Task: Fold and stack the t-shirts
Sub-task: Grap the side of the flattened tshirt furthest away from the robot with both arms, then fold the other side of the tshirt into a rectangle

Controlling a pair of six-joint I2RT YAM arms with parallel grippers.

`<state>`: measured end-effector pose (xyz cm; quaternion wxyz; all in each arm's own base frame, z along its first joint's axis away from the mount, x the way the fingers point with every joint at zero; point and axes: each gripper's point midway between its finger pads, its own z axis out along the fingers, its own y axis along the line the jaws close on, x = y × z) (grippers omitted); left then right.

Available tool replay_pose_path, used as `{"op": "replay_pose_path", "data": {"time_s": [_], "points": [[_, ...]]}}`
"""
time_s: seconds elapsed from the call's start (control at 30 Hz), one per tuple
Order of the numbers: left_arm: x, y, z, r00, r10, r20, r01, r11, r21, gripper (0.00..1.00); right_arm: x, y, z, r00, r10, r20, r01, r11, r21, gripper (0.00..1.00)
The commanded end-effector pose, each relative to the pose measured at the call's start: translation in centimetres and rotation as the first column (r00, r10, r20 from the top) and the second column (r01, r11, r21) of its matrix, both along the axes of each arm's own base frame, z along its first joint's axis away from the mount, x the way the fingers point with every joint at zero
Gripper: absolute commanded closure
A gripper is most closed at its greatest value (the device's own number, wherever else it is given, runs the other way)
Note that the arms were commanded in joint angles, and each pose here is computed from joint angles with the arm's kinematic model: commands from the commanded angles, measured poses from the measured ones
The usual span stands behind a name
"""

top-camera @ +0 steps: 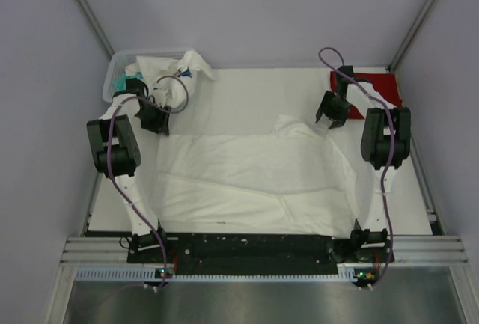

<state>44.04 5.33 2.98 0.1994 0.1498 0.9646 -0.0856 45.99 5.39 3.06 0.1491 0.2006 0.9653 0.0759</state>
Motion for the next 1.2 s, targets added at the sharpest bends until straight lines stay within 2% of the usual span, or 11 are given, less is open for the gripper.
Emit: {"op": "replay_pose_path", "data": {"time_s": [0.0, 0.07, 0.1, 0.13, 0.17, 0.33, 0.5, 0.67, 0.8, 1.0, 1.17], "points": [[-0.5, -2.7, -0.2, 0.996, -0.083, -0.022, 0.078, 0.986, -0.148, 0.53, -0.1, 1.8, -1.3, 0.999, 0.043, -0.020, -0.042, 0.998, 0.048, 0.49], [-1.0, -3.1, -0.3, 0.994, -0.105, -0.028, 0.099, 0.982, -0.162, 0.75, -0.1, 1.9, -0.7, 0.999, 0.049, -0.006, -0.049, 0.998, 0.049, 0.67], [-1.1, -3.1, 0.0, 0.994, -0.112, -0.017, 0.108, 0.981, -0.163, 0.94, -0.1, 1.6, -0.2, 0.999, 0.052, 0.006, -0.052, 0.998, 0.037, 0.81], [-1.1, -3.3, 0.4, 0.993, -0.118, -0.004, 0.116, 0.980, -0.164, 1.00, -0.1, 1.5, 0.4, 0.999, 0.050, 0.017, -0.051, 0.998, 0.028, 0.97], [-1.0, -3.4, 1.0, 0.992, -0.124, 0.020, 0.125, 0.979, -0.162, 1.00, -0.1, 1.3, 1.2, 0.998, 0.052, 0.033, -0.053, 0.998, 0.017, 1.00], [-1.2, -4.1, 5.3, 0.973, -0.167, 0.160, 0.192, 0.969, -0.155, 1.00, -2.1, 0.9, 6.0, 0.989, 0.078, 0.124, -0.078, 0.997, -0.007, 1.00], [-2.8, -4.8, 8.8, 0.944, -0.206, 0.257, 0.245, 0.961, -0.130, 1.00, -7.0, 0.4, 10.0, 0.976, 0.083, 0.202, -0.080, 0.996, -0.027, 1.00], [-6.3, -5.3, 10.7, 0.914, -0.298, 0.276, 0.332, 0.940, -0.084, 1.00, -13.5, -0.5, 11.5, 0.972, 0.072, 0.221, -0.065, 0.997, -0.042, 1.00], [-9.6, -4.7, 10.5, 0.888, -0.388, 0.248, 0.398, 0.917, 0.010, 1.00, -18.5, -1.6, 11.7, 0.983, 0.083, 0.165, -0.069, 0.994, -0.089, 1.00], [-13.6, -3.4, 9.3, 0.864, -0.472, 0.178, 0.457, 0.881, 0.120, 1.00, -23.3, -3.0, 12.0, 0.992, 0.086, 0.092, -0.073, 0.987, -0.141, 1.00], [-14.9, -2.2, 8.2, 0.856, -0.496, 0.147, 0.472, 0.865, 0.169, 1.00, -26.3, -3.6, 9.4, 0.994, 0.092, -0.065, -0.101, 0.982, -0.161, 1.00]]}}
